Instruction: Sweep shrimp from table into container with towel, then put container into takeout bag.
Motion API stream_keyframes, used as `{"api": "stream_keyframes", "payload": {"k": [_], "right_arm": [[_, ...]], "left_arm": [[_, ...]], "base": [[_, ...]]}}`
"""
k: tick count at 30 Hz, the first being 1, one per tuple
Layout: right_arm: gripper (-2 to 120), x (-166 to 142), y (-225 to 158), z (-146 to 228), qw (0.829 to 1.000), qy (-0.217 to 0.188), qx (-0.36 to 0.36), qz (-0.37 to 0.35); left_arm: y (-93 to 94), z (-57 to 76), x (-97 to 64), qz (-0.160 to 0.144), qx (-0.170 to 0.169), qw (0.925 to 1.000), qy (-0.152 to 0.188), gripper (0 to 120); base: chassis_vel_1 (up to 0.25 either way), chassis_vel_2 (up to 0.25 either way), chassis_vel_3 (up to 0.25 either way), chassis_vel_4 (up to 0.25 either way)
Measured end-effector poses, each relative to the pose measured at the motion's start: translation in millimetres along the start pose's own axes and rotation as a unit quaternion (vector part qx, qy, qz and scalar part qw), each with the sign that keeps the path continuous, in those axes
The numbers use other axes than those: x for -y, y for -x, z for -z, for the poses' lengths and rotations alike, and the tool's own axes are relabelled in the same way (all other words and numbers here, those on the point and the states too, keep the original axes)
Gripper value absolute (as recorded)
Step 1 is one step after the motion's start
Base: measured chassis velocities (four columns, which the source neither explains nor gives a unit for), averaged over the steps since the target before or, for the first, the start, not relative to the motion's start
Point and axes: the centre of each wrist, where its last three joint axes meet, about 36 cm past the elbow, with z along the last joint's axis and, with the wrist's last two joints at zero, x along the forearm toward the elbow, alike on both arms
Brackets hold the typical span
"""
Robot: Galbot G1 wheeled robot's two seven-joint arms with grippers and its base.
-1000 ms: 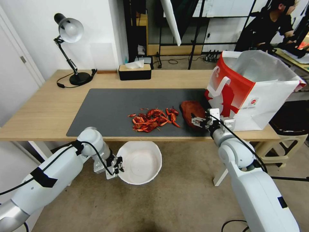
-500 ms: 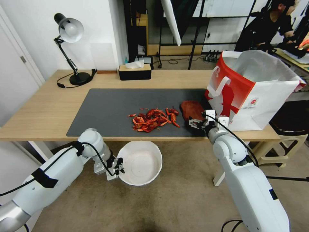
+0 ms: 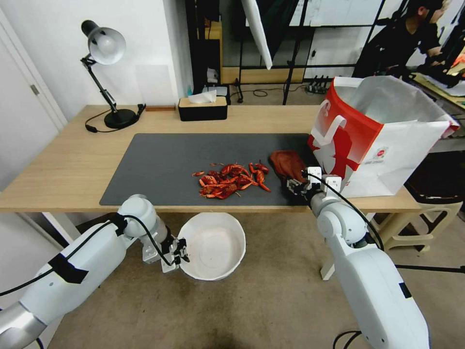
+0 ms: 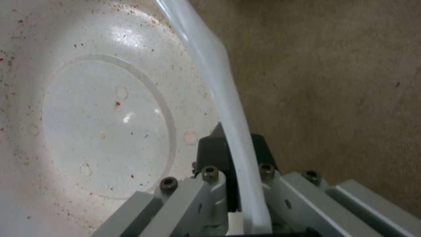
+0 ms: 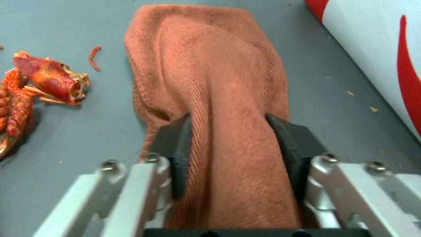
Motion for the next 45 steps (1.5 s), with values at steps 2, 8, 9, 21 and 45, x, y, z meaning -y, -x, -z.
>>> {"api": "stream_keyframes", "payload": {"k": [2,8,9,21,45], "right_arm": [[33,0,0,0,1.000,0.001,0.000,0.000],[10,3,-4,1,1.000,0.010,0.015,0.005],[7,4,-5,2,1.000,0.011,0.026,0.009],[7,25,-1,13,0.993,-0.035,0.105,0.047],[7,34,17,12,0.989,-0.104,0.086,0.066]], "left_arm": [[0.3,0.2,0.2,0.001,0.000,1.0000,0.000,0],[1.3,1.2,0.1,0.003,0.002,1.0000,0.001,0],[1.2,1.5,-0.5,0.004,0.002,1.0000,0.002,0],[6.6,5.9,-22.6,0.016,0.006,0.9997,0.020,0],[15.8,9.5,-92.7,-0.004,0.000,0.9949,0.101,0]], "base": [[0.000,0.000,0.000,0.000],[0.000,0.000,0.000,0.000],[0.000,0.000,0.000,0.000],[0.000,0.000,0.000,0.000],[0.000,0.000,0.000,0.000]]}}
